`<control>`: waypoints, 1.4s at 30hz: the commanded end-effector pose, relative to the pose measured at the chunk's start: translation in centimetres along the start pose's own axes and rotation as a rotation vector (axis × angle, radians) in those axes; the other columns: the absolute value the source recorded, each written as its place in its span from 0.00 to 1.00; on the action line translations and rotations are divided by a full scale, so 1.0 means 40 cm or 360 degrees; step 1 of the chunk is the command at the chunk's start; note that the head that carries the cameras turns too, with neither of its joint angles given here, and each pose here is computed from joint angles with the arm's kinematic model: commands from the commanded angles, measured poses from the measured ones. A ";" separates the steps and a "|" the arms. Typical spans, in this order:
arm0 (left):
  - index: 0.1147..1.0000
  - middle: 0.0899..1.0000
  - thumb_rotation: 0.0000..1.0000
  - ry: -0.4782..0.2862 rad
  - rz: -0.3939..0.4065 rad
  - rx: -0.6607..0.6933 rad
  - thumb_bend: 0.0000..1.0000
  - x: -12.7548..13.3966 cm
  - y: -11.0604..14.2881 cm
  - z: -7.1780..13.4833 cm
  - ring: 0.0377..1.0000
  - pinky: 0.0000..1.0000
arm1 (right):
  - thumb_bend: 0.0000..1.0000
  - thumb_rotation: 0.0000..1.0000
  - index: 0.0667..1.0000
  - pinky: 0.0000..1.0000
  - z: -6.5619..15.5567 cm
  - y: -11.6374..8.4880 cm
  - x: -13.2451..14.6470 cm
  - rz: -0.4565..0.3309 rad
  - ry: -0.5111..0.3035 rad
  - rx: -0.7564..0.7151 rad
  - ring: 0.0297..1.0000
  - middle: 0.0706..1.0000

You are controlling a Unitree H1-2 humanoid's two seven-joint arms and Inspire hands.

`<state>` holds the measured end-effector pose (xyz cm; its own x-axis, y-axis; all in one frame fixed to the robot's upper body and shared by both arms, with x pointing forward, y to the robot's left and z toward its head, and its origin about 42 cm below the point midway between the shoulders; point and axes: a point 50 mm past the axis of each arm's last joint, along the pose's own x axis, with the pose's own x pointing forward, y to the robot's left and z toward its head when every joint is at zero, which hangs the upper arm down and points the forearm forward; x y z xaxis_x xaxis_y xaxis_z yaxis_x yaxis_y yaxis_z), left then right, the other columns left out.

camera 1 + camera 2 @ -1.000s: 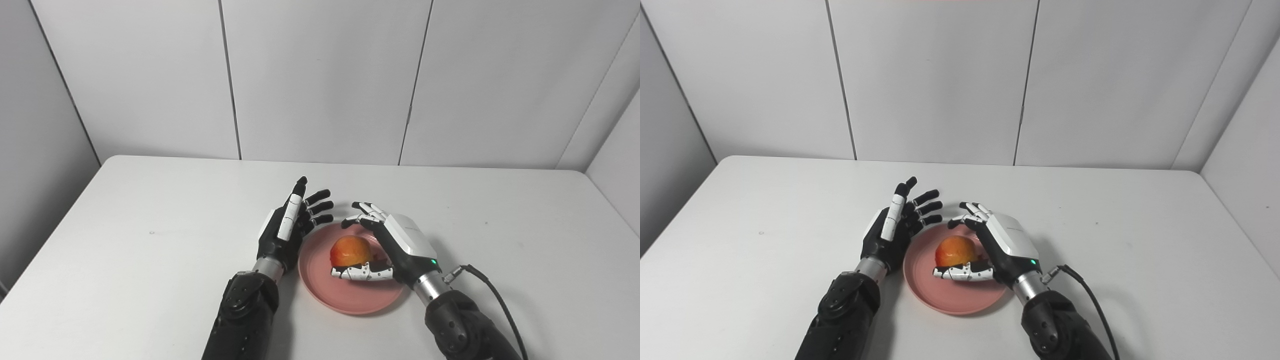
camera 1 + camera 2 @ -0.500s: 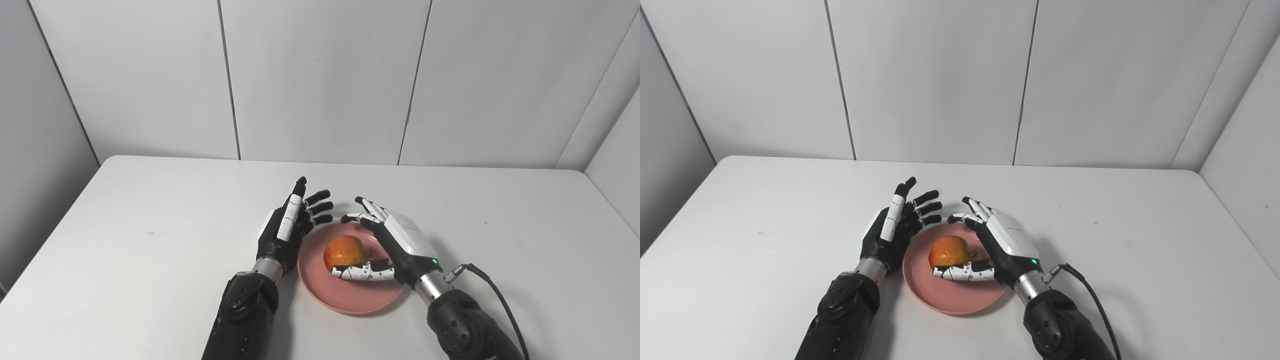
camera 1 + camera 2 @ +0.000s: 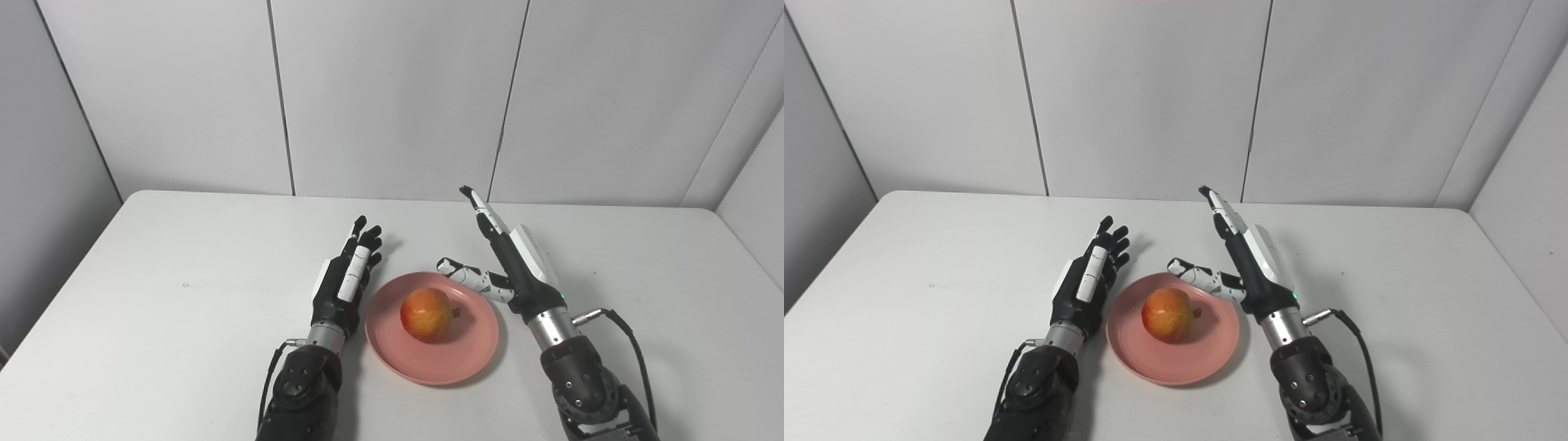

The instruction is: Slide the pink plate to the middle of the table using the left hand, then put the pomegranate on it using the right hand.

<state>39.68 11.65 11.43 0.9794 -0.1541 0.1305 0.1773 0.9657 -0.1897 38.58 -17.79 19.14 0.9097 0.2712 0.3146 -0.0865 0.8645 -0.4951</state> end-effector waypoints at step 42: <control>1.00 1.00 0.89 0.0154 0.0212 0.0321 0.82 -0.015 0.039 0.031 1.00 1.00 | 0.78 1.00 0.95 0.98 -0.145 0.031 -0.041 -0.0395 0.0470 0.0625 0.95 0.96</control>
<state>38.61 13.92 11.28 1.0000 0.0012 0.0059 -0.0011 0.9999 -0.0141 38.54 -19.54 11.80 0.9972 -0.0386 0.0636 0.0429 0.9968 -0.0672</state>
